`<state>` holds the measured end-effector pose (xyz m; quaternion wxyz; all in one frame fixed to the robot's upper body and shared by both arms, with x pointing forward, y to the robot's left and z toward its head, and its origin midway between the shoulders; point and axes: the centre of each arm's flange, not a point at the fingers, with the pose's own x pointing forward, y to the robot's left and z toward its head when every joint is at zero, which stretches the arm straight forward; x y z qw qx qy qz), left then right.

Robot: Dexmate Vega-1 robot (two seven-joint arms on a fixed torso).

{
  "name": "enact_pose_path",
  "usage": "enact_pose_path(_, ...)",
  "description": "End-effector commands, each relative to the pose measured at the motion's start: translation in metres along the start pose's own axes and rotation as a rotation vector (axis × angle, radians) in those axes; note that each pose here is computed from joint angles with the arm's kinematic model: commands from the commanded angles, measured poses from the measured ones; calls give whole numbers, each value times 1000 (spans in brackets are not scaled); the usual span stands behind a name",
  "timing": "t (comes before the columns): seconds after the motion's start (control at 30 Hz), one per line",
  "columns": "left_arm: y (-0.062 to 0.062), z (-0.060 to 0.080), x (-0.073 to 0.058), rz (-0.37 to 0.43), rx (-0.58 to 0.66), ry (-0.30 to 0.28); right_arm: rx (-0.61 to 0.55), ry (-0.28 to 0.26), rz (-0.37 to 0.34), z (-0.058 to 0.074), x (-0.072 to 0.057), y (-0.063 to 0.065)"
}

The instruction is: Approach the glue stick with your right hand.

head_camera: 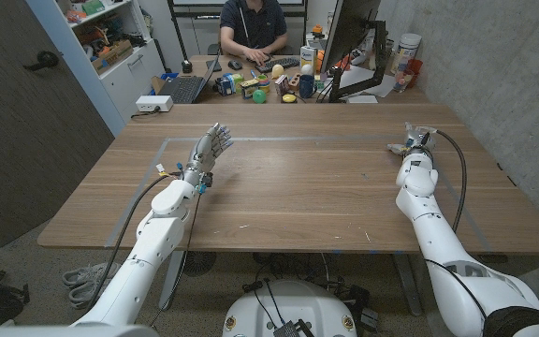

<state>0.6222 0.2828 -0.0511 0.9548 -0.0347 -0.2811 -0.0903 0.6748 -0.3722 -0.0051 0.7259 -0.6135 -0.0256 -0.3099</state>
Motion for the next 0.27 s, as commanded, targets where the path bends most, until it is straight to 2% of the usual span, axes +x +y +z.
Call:
enact_pose_path(0.03,2,0,-3,8,-1,-5,-3,-7,-5,3,-1,-1)
enact_pose_path(0.27,3,1,-4,6,-2,-6,-2,-8,-3,3,-3,-2)
